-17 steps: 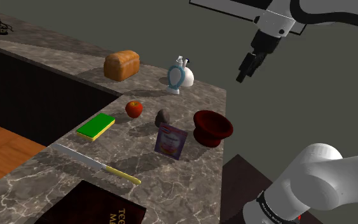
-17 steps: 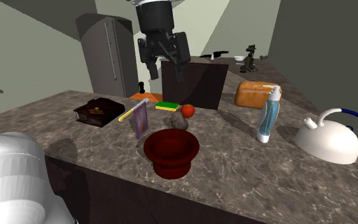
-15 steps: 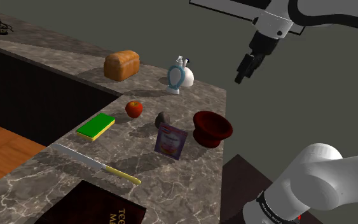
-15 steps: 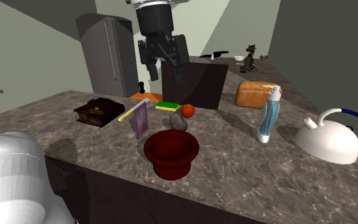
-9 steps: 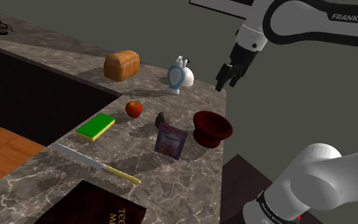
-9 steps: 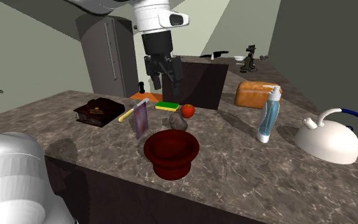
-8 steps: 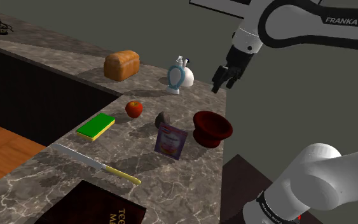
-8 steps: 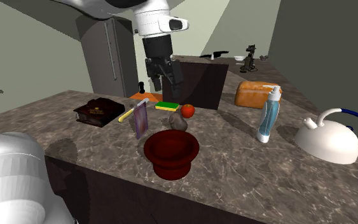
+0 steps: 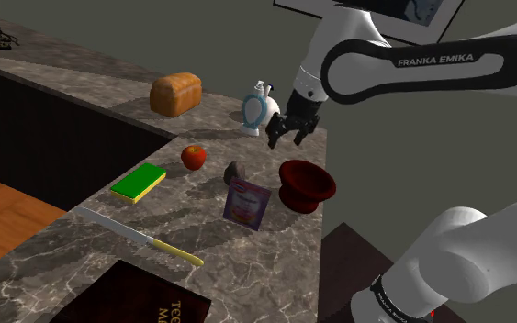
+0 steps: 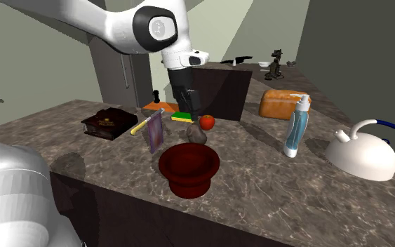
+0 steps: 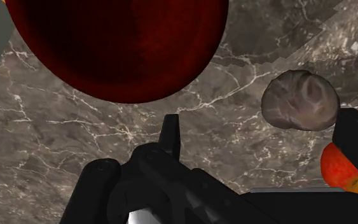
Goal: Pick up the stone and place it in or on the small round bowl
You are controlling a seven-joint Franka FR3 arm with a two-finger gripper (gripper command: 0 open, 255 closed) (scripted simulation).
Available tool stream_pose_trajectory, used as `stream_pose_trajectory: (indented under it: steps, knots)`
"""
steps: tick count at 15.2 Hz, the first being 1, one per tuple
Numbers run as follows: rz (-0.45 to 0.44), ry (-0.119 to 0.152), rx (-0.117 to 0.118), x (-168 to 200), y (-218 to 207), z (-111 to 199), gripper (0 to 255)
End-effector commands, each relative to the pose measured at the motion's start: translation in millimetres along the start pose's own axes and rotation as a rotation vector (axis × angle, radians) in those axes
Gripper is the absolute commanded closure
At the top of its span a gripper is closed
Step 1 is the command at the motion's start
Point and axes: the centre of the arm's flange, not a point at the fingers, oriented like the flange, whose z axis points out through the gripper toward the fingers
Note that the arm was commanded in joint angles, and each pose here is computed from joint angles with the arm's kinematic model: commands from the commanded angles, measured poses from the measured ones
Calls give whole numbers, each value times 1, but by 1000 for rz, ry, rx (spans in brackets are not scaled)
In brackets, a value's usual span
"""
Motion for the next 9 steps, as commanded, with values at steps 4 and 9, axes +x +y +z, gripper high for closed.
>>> stream_pose_trajectory:
  steps: [4, 9]
  knots:
    - [104, 16, 19, 24, -41, 42, 0]
    - [206, 30, 36, 53, -77, 85, 0]
